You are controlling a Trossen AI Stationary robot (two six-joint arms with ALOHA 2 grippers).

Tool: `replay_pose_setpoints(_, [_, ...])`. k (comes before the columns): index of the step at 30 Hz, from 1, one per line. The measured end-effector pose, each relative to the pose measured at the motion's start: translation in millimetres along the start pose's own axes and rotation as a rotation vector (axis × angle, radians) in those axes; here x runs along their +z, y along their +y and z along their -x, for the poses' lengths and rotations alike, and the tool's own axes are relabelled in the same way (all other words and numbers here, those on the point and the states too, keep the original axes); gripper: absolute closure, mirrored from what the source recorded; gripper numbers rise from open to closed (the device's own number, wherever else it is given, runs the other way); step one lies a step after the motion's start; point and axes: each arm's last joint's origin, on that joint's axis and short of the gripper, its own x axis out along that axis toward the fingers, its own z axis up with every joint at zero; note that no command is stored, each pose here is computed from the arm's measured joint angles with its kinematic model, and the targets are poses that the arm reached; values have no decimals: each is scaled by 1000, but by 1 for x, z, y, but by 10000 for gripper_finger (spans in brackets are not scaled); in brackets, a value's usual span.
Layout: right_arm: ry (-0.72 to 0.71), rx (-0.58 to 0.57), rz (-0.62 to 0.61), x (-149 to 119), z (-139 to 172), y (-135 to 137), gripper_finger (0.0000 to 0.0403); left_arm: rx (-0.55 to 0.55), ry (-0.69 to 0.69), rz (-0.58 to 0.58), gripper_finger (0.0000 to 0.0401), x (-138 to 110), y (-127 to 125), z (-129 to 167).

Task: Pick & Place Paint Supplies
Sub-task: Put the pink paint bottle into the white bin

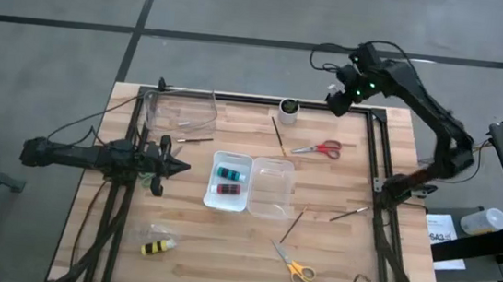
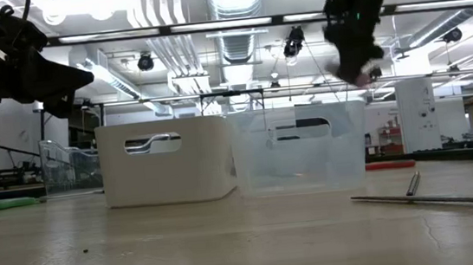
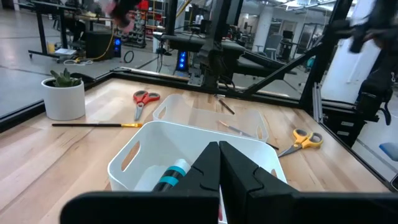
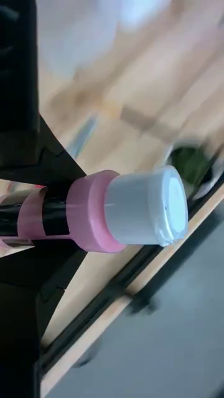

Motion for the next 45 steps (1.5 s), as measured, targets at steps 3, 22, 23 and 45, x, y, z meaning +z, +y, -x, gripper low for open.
replay_pose_setpoints(3, [-127, 82, 84, -6, 25, 29, 274, 0, 0, 0, 400, 0, 0, 0])
replay_pose_setpoints(22, [-647, 679, 394, -76, 8, 175, 274, 0, 0, 0, 400, 0, 0, 0])
replay_pose_setpoints(23, [-647, 681, 398, -77, 1, 181, 274, 0, 0, 0, 400, 0, 0, 0])
replay_pose_setpoints(45, [-172, 548, 422, -29, -118, 265, 274, 0, 0, 0, 400, 0, 0, 0])
